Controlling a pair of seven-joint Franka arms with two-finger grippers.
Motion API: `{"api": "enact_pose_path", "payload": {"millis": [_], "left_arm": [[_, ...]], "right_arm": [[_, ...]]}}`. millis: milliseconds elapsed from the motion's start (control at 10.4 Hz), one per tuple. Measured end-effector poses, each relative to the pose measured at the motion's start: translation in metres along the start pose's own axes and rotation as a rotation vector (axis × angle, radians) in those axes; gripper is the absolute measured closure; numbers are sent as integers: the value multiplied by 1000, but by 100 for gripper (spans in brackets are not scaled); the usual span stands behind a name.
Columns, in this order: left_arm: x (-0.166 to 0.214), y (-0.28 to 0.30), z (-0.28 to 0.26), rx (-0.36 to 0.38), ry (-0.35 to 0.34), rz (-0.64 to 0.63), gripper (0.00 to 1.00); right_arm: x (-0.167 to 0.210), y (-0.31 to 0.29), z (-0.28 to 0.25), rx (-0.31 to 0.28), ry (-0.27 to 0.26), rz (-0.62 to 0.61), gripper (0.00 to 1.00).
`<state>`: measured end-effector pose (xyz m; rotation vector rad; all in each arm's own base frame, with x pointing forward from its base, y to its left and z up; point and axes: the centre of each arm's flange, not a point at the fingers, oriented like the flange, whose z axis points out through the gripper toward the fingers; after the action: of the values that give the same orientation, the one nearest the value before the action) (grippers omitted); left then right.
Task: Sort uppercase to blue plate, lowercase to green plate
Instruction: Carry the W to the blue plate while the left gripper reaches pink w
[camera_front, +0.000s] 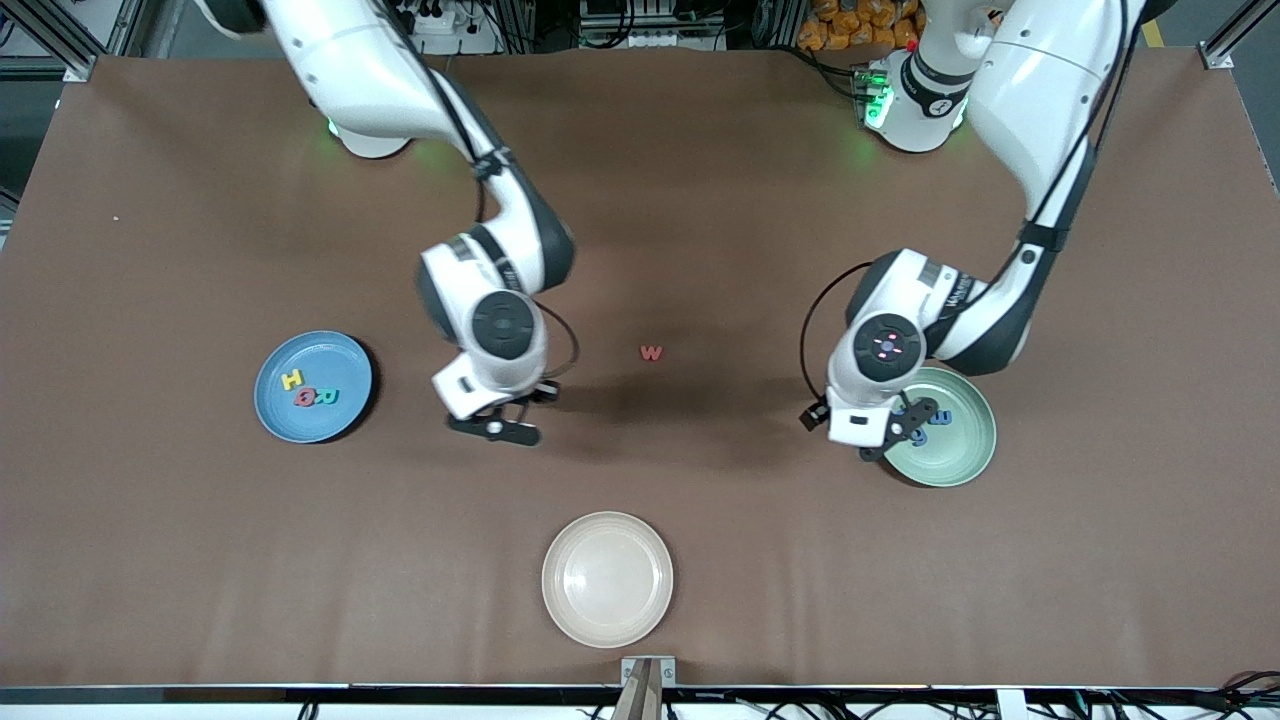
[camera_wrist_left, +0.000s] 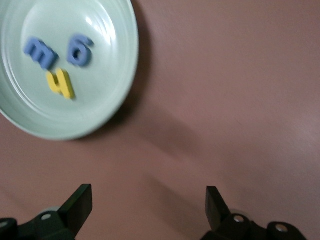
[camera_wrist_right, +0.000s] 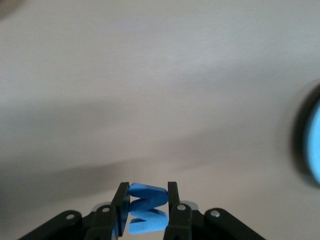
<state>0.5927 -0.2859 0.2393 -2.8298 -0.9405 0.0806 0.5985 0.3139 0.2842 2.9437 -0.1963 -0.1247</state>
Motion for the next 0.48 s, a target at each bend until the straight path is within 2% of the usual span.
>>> {"api": "enact_pose_path", "payload": {"millis": [192,481], "left_arm": [[-41,30,5,-22,7,-68,0],[-121,71,3,-101,11,-235,0]], "right_arm": [[3,62,-4,5,-10,-66,65],[2,144,15,24,-5,-157,65]]}}
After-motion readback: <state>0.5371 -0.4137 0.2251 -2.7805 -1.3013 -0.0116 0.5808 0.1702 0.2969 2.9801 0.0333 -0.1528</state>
